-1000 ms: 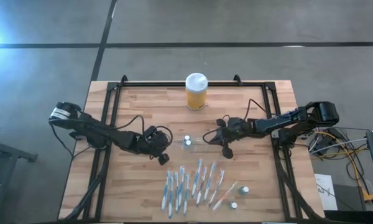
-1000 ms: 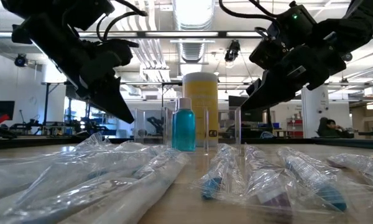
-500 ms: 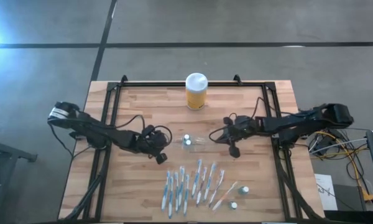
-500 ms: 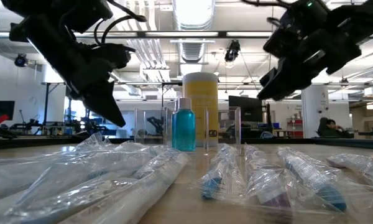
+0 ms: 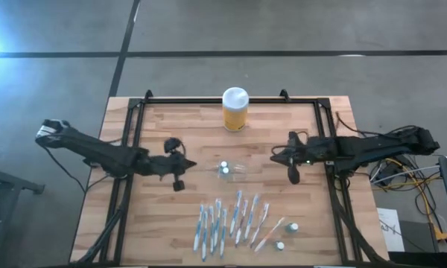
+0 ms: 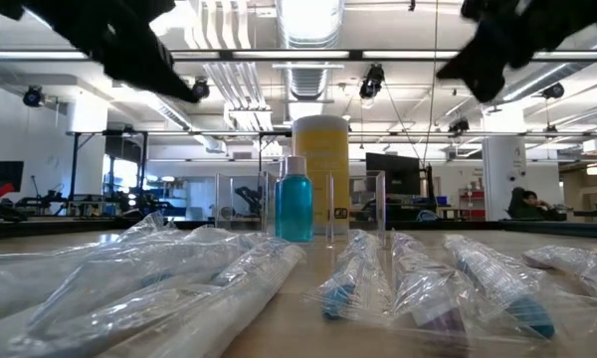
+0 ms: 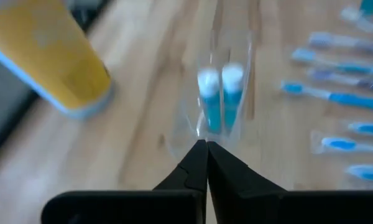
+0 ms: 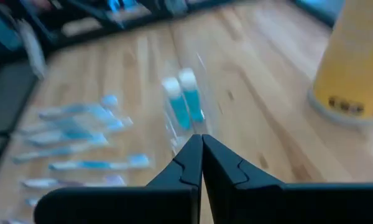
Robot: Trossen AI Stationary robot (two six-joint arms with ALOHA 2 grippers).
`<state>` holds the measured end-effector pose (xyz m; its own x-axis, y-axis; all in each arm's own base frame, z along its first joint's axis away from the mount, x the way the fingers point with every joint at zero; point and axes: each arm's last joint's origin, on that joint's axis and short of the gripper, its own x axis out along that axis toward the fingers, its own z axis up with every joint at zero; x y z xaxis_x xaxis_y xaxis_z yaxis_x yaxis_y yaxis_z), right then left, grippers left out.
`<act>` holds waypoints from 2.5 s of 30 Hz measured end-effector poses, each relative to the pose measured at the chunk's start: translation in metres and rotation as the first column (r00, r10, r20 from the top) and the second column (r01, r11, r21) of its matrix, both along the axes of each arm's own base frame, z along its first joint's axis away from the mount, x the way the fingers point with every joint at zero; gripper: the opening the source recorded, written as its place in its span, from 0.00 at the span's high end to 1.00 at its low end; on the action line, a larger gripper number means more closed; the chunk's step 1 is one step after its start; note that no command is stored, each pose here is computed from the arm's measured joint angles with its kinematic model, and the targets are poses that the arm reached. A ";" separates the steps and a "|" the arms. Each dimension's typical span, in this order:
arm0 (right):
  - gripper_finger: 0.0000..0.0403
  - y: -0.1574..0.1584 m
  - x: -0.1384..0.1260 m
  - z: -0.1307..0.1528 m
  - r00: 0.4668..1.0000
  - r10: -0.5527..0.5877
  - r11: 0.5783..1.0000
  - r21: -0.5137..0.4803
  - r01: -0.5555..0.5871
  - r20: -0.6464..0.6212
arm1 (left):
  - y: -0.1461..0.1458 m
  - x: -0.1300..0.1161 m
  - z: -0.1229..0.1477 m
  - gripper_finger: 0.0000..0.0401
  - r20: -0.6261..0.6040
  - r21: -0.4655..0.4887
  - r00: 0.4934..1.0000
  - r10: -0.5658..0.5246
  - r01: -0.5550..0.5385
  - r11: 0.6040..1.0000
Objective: Pick & Place toothbrushing station
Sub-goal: Put the blue mouthwash into the transparent organizer
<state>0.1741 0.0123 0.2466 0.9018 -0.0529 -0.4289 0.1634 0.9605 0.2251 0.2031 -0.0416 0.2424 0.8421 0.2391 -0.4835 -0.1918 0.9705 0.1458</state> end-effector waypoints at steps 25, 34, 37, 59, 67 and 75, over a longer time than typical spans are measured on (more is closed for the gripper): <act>0.98 0.066 -0.040 0.095 0.976 -0.135 0.975 0.150 0.161 -0.173 | 0.028 -0.098 -0.024 0.98 0.468 -0.057 0.881 -0.070 0.109 0.992; 0.98 0.109 -0.018 0.109 0.697 -0.363 0.870 0.045 0.492 -0.618 | 0.028 -0.097 -0.050 0.98 0.421 -0.087 0.906 -0.052 0.097 0.991; 0.98 0.127 -0.002 0.108 0.663 -0.354 0.869 0.031 0.495 -0.659 | 0.028 -0.097 -0.057 0.98 0.396 -0.127 0.917 -0.042 0.100 0.987; 0.42 0.198 0.054 0.053 0.393 -0.254 0.780 0.053 0.623 -0.884 | 0.026 -0.098 -0.061 0.97 0.361 -0.106 0.926 -0.108 0.156 0.982; 0.41 0.213 0.060 0.038 0.388 -0.269 0.754 0.058 0.654 -0.881 | 0.026 -0.098 -0.062 0.98 0.354 -0.122 0.929 -0.110 0.163 0.979; 0.41 0.225 0.057 0.028 0.355 -0.290 0.731 0.034 0.682 -0.889 | 0.026 -0.098 -0.062 0.96 0.355 -0.124 0.929 -0.109 0.162 0.979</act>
